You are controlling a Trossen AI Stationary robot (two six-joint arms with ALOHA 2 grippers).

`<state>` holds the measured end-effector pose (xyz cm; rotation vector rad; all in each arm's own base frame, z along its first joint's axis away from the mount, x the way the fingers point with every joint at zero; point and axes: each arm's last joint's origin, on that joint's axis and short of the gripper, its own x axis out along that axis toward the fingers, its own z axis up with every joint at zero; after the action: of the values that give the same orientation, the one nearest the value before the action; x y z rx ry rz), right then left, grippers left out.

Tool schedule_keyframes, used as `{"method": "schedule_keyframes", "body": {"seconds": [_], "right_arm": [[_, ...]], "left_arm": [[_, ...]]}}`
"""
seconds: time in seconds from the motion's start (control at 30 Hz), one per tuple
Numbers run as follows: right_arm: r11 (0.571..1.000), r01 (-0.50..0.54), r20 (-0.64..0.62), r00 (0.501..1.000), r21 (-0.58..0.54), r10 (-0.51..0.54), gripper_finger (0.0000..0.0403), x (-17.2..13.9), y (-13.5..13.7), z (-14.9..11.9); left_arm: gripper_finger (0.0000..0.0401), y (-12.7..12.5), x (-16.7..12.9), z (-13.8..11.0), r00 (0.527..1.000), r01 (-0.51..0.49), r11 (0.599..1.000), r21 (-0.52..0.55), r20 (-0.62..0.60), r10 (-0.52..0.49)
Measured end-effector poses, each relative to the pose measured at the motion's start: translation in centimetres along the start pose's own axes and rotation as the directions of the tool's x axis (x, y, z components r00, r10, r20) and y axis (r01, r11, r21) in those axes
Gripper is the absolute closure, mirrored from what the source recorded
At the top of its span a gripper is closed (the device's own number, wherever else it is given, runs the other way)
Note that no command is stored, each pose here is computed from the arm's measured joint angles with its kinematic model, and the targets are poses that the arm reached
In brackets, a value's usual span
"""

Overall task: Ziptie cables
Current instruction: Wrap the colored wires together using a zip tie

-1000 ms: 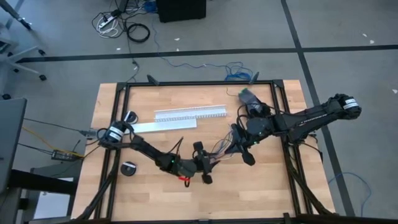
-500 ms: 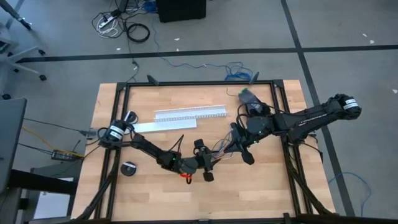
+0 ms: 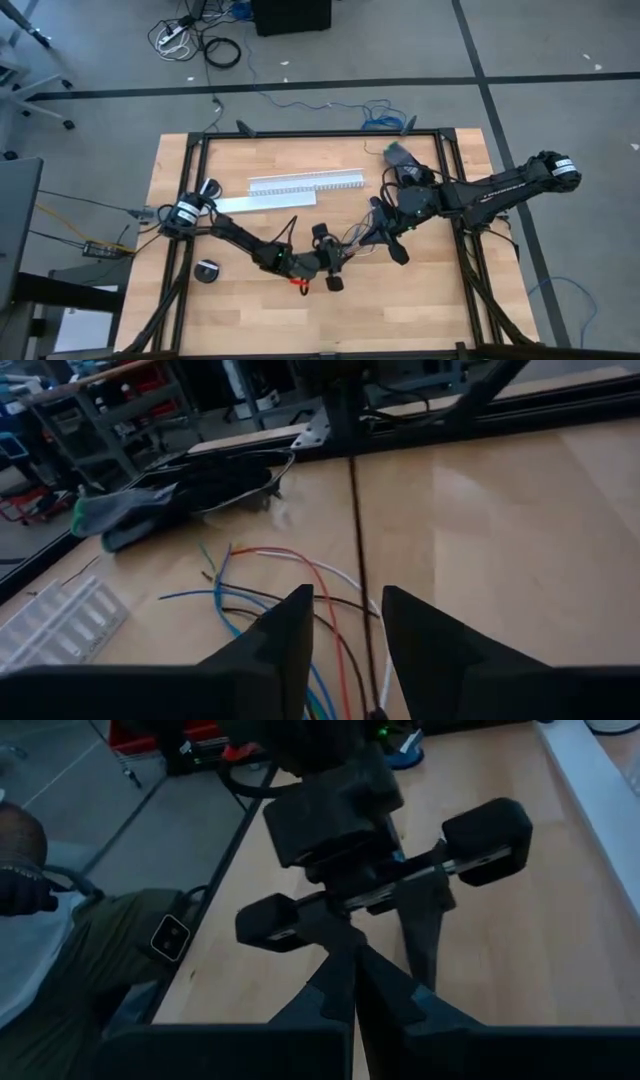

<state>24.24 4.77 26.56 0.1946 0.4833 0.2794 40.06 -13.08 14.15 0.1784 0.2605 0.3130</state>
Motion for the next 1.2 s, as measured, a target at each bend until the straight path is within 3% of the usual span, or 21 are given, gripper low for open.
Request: {"method": "schedule_keyframes", "body": {"seconds": [0.8,1.2], "right_arm": [[1.0,0.005,0.006,1.0,-0.013,-0.005,0.0403,0.0,-0.03,0.05],[1.0,0.016,0.024,1.0,-0.024,-0.016,0.0403,-0.71,-0.09,0.32]], "left_arm": [[0.0385,0.14,0.11,-0.26,1.0,-0.001,1.0,0.016,-0.023,0.002],[0.0391,0.17,0.11,-0.66,0.998,-0.002,1.0,0.026,-0.058,0.003]]}}
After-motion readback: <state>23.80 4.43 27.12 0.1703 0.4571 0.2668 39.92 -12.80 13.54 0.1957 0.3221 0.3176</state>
